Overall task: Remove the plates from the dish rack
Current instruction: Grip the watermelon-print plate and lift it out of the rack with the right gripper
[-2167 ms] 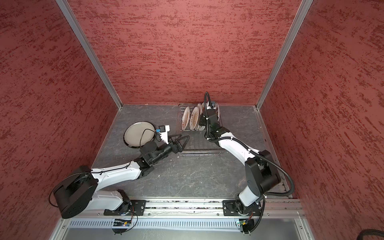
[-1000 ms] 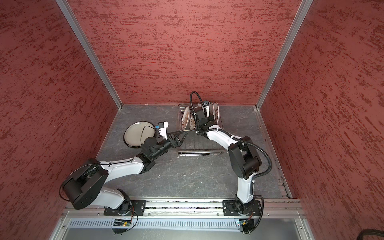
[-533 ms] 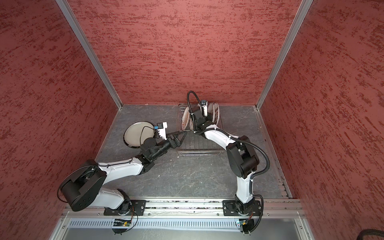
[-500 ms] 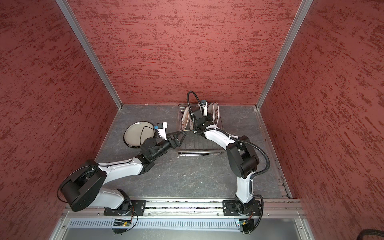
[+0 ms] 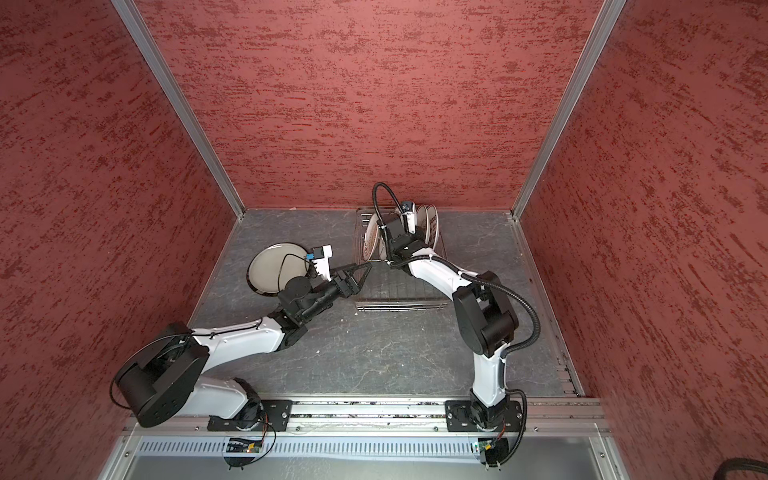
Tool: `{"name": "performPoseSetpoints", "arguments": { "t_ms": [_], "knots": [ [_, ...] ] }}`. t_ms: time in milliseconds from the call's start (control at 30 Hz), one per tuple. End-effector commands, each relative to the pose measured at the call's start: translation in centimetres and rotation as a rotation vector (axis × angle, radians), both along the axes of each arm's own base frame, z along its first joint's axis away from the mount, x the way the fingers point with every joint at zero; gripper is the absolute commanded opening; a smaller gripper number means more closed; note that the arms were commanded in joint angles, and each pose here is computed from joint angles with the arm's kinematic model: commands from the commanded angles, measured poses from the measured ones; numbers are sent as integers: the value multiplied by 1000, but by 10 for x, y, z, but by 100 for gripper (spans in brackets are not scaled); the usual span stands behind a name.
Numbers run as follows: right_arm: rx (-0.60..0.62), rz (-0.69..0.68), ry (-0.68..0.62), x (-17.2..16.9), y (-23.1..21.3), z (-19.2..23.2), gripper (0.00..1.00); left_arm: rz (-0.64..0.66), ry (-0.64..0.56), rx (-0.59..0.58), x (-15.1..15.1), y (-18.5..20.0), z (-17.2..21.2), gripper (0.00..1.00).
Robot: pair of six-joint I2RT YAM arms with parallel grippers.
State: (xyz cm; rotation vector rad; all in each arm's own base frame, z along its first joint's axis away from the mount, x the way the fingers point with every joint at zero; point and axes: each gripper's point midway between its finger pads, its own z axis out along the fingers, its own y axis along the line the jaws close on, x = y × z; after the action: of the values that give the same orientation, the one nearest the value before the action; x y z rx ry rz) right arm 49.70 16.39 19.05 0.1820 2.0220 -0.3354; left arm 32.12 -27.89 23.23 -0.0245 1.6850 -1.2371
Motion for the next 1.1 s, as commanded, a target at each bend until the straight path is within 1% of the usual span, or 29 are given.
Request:
{"name": "performPoseSetpoints", "arguments": {
  "t_ms": [0,167,233,367,633,900,1067],
  "knots": [
    [21,-3,36,-3,4,-1,25,-1,-10,-2,-4,4,3,99],
    [4,-18,50,2,3,-6,28,22,-14,-4,-5,11,4,100],
    [-17,-43,48,4,0,-6,27,30,-14,-1,-6,14,3,99],
    [-38,-58,39,9,-1,-3,18,46,-14,0,-7,18,2,99],
    [-68,-55,1,12,6,13,12,62,-4,6,-4,21,-3,100],
    [-81,-23,-141,13,20,60,6,80,8,7,-2,26,-8,100],
    [-77,-35,-224,5,15,90,4,81,9,7,-2,26,-7,99]
  ]
}}
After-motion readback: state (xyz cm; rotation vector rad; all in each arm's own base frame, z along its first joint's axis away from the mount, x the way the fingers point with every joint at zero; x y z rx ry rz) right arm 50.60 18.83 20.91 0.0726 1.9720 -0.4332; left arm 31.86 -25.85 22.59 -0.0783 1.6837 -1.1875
